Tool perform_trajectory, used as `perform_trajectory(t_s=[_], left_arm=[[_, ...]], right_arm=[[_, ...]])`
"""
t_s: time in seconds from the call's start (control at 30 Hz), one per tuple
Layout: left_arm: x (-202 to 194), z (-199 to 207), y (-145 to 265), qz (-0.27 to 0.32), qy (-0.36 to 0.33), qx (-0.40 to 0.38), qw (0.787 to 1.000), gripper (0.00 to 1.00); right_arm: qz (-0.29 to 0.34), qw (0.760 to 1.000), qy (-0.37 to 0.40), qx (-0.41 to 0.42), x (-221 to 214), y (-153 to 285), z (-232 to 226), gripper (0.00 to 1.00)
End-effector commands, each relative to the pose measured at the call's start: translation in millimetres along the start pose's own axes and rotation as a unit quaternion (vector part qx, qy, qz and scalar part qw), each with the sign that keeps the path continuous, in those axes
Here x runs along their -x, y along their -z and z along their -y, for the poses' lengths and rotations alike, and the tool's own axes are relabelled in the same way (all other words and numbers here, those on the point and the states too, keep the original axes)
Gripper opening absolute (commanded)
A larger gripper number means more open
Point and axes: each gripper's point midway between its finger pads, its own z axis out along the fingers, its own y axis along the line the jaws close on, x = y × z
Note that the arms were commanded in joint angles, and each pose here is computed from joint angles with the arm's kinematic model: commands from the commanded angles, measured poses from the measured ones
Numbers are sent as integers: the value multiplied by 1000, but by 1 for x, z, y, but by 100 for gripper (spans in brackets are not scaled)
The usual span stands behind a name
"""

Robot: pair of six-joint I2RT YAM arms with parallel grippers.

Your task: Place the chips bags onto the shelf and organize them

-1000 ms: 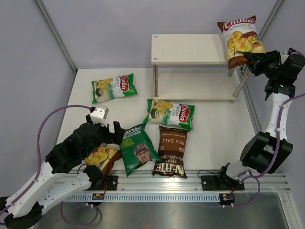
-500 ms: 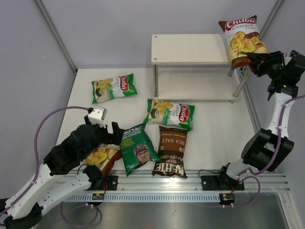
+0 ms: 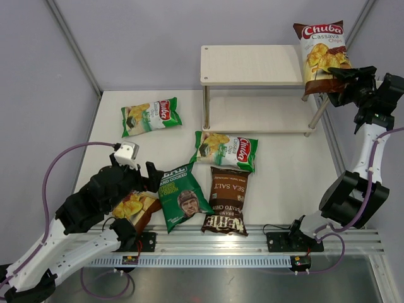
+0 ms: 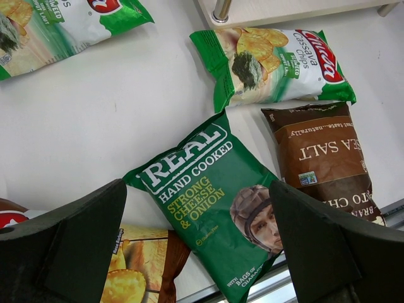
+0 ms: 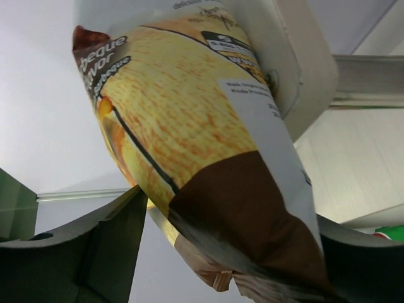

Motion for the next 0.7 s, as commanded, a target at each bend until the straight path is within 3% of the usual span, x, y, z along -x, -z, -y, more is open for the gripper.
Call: perform_trajectory(t_s=[0.0,0.07,0.17,0.3,0.5,0.67], left_arm=[[9,2,1,23,4,-7,1000,99],[8,2,0,21,4,-6,1000,99],[8,3,0,20,4,-7,1000,99],[8,2,-1,19,5,-5,1000,99],[7,1,-2,17,4,-2,1000,99],[7,1,-2,18,4,0,1000,99]], right_arm=[[18,1000,17,5,-3,14,-12,78],[20,1000,18,1,-2,18,-10,82],[23,999,23,1,-3,22,-11,97],[25,999,28,3,-1,23,-14,98],[38,999,6,7,2,23,-15,87],[77,997,-7,7,9,30,-24,64]])
